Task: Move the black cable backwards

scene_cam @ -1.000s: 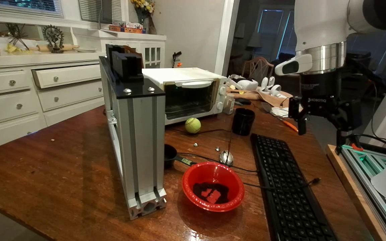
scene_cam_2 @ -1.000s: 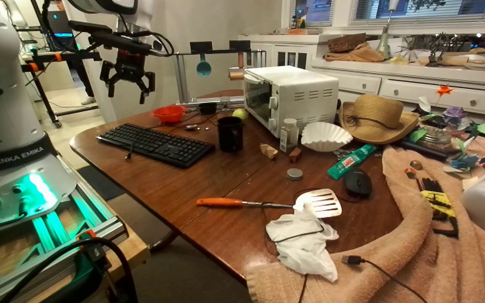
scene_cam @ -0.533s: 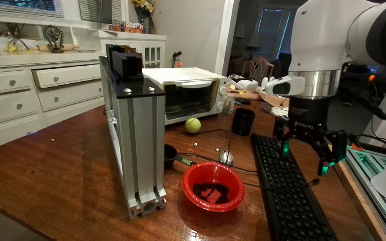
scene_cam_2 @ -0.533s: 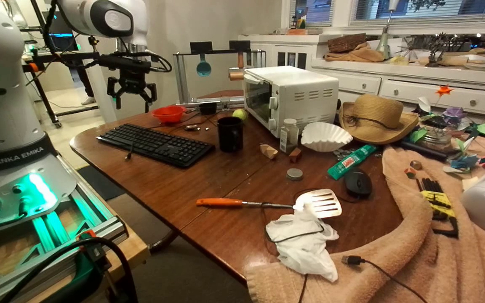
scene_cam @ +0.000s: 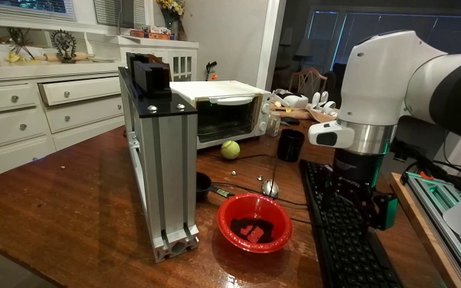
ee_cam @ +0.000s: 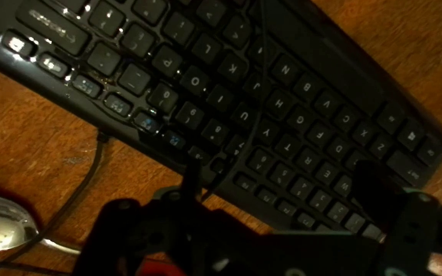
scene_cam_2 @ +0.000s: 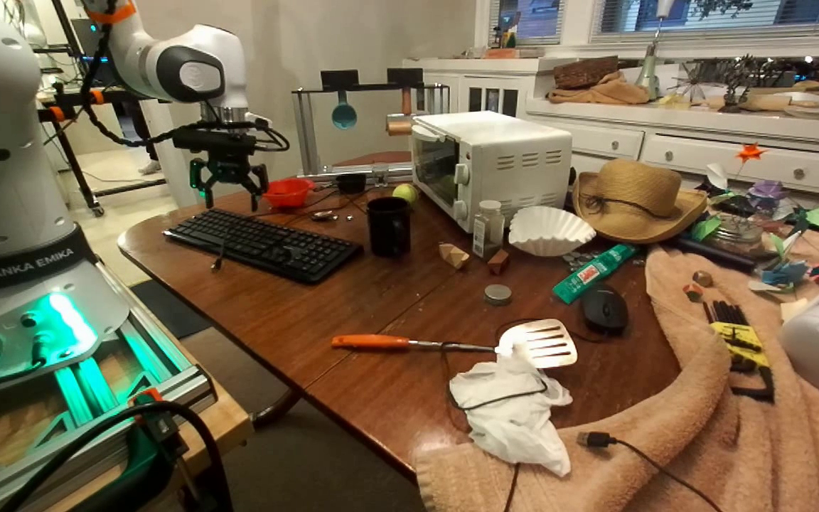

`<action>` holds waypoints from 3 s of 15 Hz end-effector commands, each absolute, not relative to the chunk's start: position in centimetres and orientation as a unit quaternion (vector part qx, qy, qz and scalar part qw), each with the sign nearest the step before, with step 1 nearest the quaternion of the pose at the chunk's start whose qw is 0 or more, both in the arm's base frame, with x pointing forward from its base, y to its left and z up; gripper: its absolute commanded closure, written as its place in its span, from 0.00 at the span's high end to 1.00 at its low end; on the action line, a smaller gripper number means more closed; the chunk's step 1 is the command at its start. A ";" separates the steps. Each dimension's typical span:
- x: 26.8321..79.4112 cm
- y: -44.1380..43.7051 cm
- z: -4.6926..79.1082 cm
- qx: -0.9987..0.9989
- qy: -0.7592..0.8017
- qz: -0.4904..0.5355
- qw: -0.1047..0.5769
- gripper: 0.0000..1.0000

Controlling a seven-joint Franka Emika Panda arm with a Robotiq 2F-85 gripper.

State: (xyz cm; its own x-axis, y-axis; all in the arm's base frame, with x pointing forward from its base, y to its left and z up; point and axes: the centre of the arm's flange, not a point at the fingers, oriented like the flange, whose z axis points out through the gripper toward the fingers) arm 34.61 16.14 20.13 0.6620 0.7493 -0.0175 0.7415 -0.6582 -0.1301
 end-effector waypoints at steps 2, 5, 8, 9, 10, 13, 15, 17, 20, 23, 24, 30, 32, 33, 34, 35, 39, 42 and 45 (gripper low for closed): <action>31.0 15.5 20.3 -0.937 -0.340 0.004 0.078 1.00; 31.6 15.4 21.5 -0.950 -0.302 -0.014 0.081 1.00; 32.3 13.9 21.2 -0.965 -0.246 -0.026 0.085 1.00; 32.6 13.5 21.1 -0.968 -0.232 -0.032 0.086 1.00; 32.9 13.1 21.1 -0.971 -0.219 -0.037 0.084 1.00; 33.6 12.4 20.9 -0.977 -0.193 -0.050 0.079 1.00; 33.7 12.1 20.5 -0.979 -0.181 -0.051 0.074 1.00; 33.7 11.9 20.0 -0.981 -0.172 -0.049 0.074 0.83; 33.7 12.0 19.2 -0.983 -0.166 -0.043 0.072 0.75; 33.6 12.3 18.4 -0.983 -0.164 -0.036 0.072 0.71; 33.6 12.5 18.2 -0.983 -0.165 -0.034 0.072 0.70; 33.6 13.7 18.1 -0.981 -0.173 -0.049 0.069 0.41; 33.6 13.9 18.0 -0.981 -0.172 -0.052 0.068 0.29; 33.5 13.9 18.0 -0.982 -0.170 -0.053 0.068 0.23; 33.5 13.9 18.0 -0.982 -0.169 -0.053 0.069 0.21; 33.5 14.0 17.9 -0.982 -0.167 -0.054 0.069 0.18; 33.4 14.1 18.1 -0.983 -0.160 -0.055 0.077 0.00; 33.1 14.0 18.9 -0.983 -0.155 -0.057 0.084 0.01; 32.1 13.8 20.8 -0.982 -0.161 -0.047 0.083 0.01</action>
